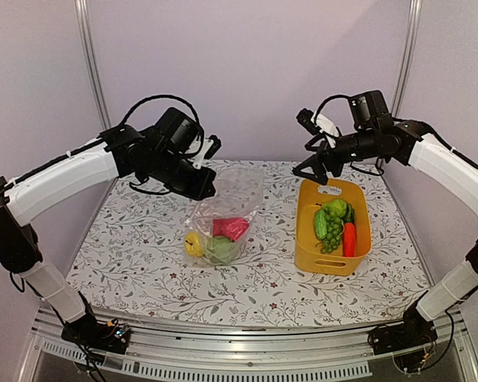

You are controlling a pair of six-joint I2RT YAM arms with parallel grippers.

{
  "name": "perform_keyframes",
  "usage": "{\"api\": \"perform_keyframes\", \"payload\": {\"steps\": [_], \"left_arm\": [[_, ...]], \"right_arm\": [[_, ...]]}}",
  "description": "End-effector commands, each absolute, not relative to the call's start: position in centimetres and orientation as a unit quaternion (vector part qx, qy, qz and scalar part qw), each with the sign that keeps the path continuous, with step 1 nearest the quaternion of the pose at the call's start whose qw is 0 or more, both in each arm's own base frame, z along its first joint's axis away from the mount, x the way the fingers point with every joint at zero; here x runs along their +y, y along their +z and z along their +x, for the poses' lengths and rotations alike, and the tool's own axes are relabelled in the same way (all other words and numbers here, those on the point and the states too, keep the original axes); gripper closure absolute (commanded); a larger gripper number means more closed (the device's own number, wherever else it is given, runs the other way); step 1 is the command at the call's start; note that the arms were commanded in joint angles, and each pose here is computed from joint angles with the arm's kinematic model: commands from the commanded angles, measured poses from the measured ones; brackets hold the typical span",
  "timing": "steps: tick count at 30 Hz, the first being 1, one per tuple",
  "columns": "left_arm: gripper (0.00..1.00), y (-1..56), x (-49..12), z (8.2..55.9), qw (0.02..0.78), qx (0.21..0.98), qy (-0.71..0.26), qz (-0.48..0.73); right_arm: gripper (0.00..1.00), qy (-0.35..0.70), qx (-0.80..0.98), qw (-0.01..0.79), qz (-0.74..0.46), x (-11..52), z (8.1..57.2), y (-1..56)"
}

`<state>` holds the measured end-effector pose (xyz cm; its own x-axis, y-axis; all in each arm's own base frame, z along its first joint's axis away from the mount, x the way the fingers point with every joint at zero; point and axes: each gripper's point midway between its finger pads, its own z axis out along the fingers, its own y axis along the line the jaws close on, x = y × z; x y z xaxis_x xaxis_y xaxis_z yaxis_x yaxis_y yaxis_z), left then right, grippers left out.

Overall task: Place the food in the zip-top bag and seal the zipper
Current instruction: Place the fake fruit in the zipper food storage bag, then pick up the fake fruit from the bin.

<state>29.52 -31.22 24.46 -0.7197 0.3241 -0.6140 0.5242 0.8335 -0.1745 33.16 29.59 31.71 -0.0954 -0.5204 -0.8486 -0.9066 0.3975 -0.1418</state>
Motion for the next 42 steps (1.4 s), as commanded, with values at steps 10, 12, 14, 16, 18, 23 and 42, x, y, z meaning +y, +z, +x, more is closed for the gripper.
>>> {"api": "perform_keyframes", "payload": {"steps": [10,12,14,16,18,23,42], "left_arm": [[1.00,24.8,-31.8,30.7,0.298,0.908,-0.177,0.234],[1.00,24.8,-31.8,30.6,0.298,0.908,-0.177,0.234],[1.00,24.8,-31.7,30.5,0.297,0.909,-0.178,0.233],[1.00,24.7,-31.6,30.5,0.298,0.908,-0.179,0.232],[1.00,24.5,-31.5,30.3,0.297,0.908,-0.179,0.233],[1.00,24.5,-31.2,30.2,0.301,0.908,-0.176,0.233],[1.00,23.7,-31.4,30.2,0.294,0.909,-0.174,0.237]], "right_arm": [[0.07,0.120,0.809,0.369,-0.442,19.9,34.0,24.3],[0.09,0.103,0.822,0.354,-0.434,18.6,34.3,23.1],[0.11,0.089,0.837,0.339,-0.421,17.2,34.6,22.1],[0.15,0.082,0.853,0.319,-0.405,15.7,35.0,20.9],[0.17,0.074,0.868,0.297,-0.392,14.3,35.1,19.6],[0.24,0.051,0.893,0.242,-0.375,12.0,35.2,16.0],[0.41,0.040,0.927,0.124,-0.353,11.0,35.6,8.5]]}}
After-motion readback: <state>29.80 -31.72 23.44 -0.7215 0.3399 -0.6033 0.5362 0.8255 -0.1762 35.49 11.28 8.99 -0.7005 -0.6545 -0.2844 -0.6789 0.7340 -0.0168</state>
